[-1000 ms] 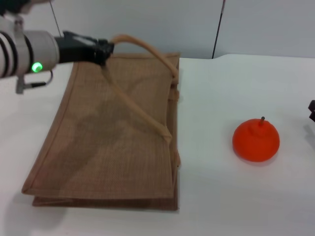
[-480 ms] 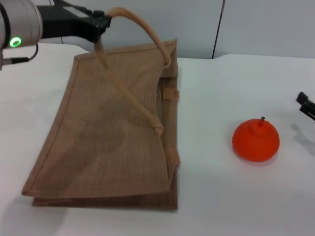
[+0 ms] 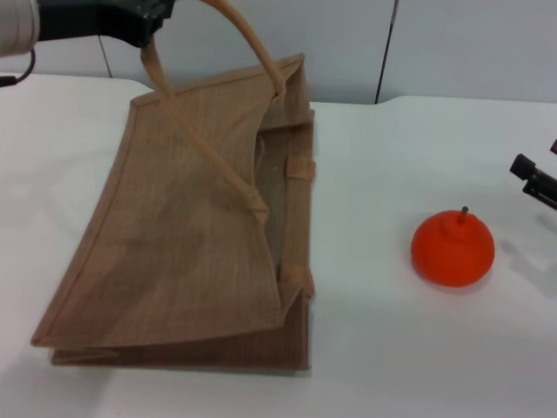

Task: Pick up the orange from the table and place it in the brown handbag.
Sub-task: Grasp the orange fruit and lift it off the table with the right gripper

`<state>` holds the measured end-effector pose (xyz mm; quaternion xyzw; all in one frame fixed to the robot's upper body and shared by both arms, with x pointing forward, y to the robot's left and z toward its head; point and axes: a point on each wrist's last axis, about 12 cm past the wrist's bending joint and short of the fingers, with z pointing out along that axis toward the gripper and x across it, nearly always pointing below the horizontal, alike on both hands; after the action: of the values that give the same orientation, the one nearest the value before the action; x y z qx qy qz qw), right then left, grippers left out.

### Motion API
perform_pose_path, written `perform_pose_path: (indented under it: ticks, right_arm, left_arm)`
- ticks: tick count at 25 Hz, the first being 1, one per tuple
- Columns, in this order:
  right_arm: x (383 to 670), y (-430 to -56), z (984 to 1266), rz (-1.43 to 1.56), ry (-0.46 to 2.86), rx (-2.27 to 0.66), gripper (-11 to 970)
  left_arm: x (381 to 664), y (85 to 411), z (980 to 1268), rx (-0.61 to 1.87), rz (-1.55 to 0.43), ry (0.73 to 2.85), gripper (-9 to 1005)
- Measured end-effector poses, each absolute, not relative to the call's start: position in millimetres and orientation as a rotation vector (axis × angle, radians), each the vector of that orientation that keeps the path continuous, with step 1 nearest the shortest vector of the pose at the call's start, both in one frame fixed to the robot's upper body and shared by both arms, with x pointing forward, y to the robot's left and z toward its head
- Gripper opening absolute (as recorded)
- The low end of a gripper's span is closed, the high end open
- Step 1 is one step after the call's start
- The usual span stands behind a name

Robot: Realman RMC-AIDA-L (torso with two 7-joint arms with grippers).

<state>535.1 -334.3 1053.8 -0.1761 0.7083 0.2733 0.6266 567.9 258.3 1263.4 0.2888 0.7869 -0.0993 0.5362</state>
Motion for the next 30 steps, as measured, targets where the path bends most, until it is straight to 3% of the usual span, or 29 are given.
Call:
perform_pose_path:
  ticks: [11,30]
  right_arm:
    - [535,-324,1055,0.775,1.707,-0.553,884]
    - [539,-303,1039,0.78,1.822,-0.644,885]
  left_arm:
    - [567,260,1269,0.697,-0.217,1.855,126]
    - [567,260,1268,0.714,-0.203,1.849,126]
